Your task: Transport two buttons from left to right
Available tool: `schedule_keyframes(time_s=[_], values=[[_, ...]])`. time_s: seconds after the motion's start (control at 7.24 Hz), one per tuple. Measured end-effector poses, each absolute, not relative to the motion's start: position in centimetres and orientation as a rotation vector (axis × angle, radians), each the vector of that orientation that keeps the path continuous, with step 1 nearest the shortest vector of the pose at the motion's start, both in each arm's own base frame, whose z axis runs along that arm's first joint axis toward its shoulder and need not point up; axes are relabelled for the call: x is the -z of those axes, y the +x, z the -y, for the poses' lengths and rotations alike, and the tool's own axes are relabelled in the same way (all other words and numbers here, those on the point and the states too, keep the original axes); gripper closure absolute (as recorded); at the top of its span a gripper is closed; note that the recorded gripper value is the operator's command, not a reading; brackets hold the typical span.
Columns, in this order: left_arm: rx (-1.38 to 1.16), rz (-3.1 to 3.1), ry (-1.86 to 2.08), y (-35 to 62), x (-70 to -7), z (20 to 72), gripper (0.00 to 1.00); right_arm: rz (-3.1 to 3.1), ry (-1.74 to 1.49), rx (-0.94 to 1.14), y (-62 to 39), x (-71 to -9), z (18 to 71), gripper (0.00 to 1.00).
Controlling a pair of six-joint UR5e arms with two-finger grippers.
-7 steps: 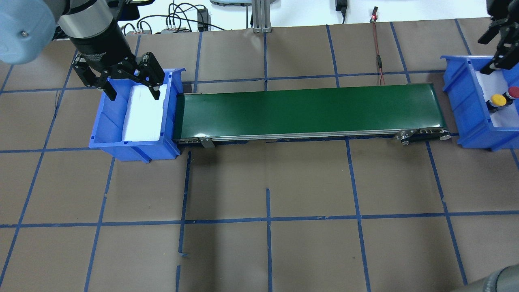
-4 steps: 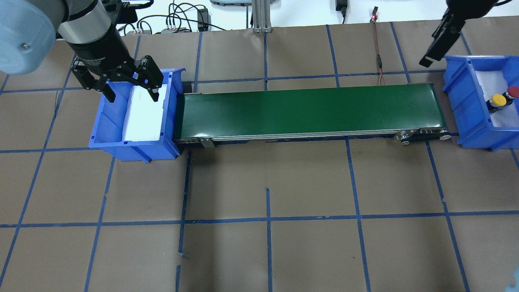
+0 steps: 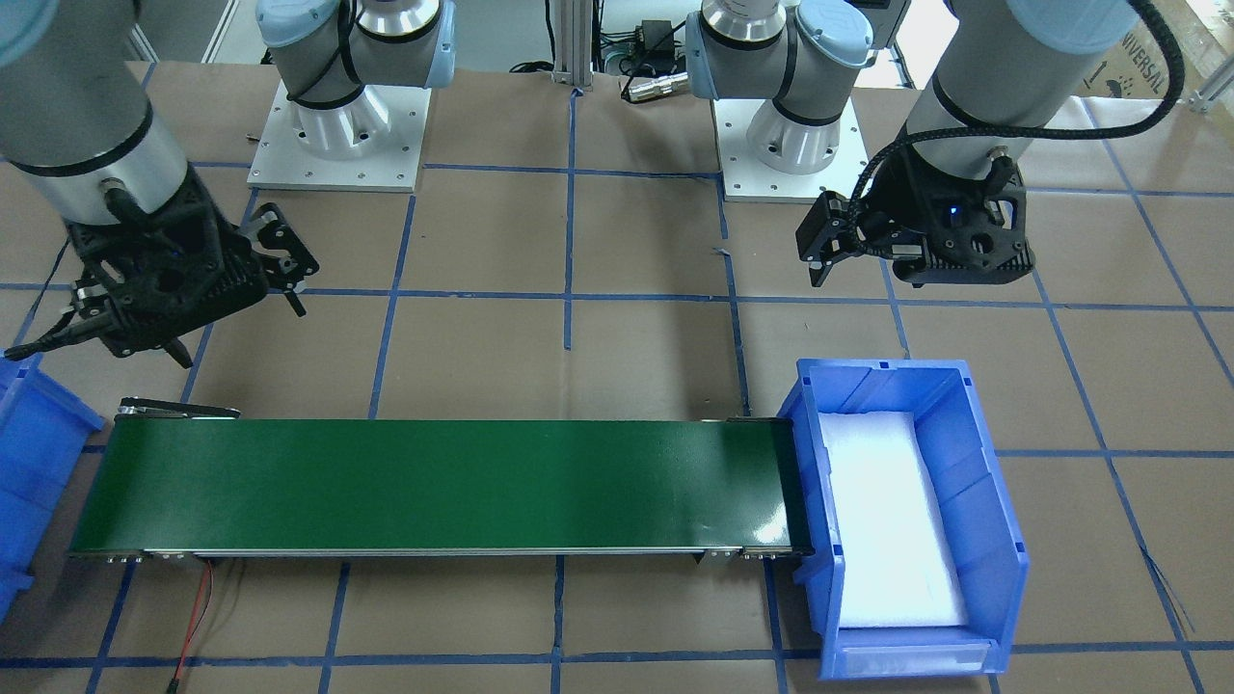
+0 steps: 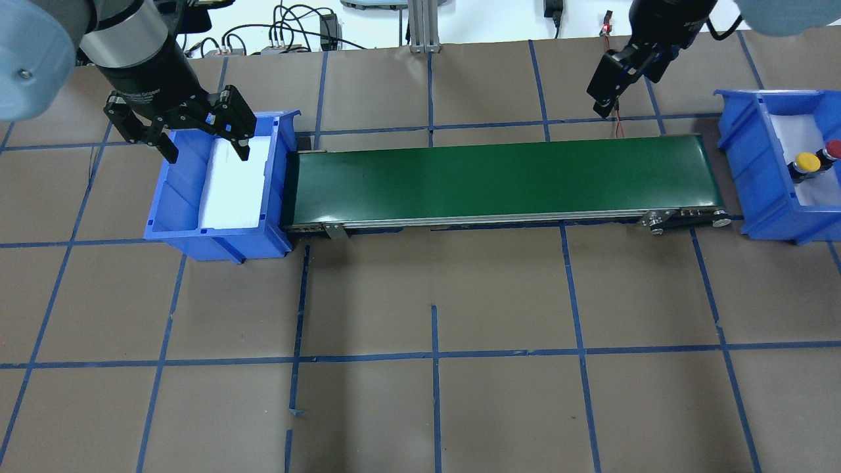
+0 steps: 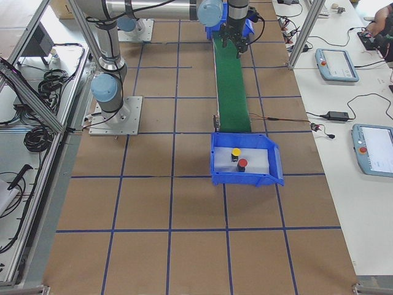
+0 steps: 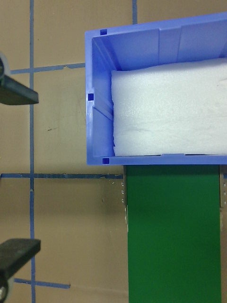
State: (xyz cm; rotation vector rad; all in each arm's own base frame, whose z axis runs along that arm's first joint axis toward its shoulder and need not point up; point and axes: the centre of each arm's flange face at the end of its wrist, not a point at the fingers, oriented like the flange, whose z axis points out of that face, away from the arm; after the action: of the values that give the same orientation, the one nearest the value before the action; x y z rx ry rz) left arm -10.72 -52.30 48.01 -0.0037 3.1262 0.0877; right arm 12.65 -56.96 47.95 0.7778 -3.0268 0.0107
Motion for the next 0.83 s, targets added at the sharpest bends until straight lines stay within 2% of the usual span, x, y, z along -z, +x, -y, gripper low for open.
schedule_keyframes(time_s=[0.41,0.83], values=[[-0.093,-3.124,-0.005,-10.7,-48.1,52.1,0.00,3.115,0.258,-0.005,14.3,-48.0,53.5,0.00],[-0.092,-3.124,-0.004,-10.7,-48.1,52.1,0.00,3.132,0.068,-0.062,14.4,-50.1,51.0,0.00]])
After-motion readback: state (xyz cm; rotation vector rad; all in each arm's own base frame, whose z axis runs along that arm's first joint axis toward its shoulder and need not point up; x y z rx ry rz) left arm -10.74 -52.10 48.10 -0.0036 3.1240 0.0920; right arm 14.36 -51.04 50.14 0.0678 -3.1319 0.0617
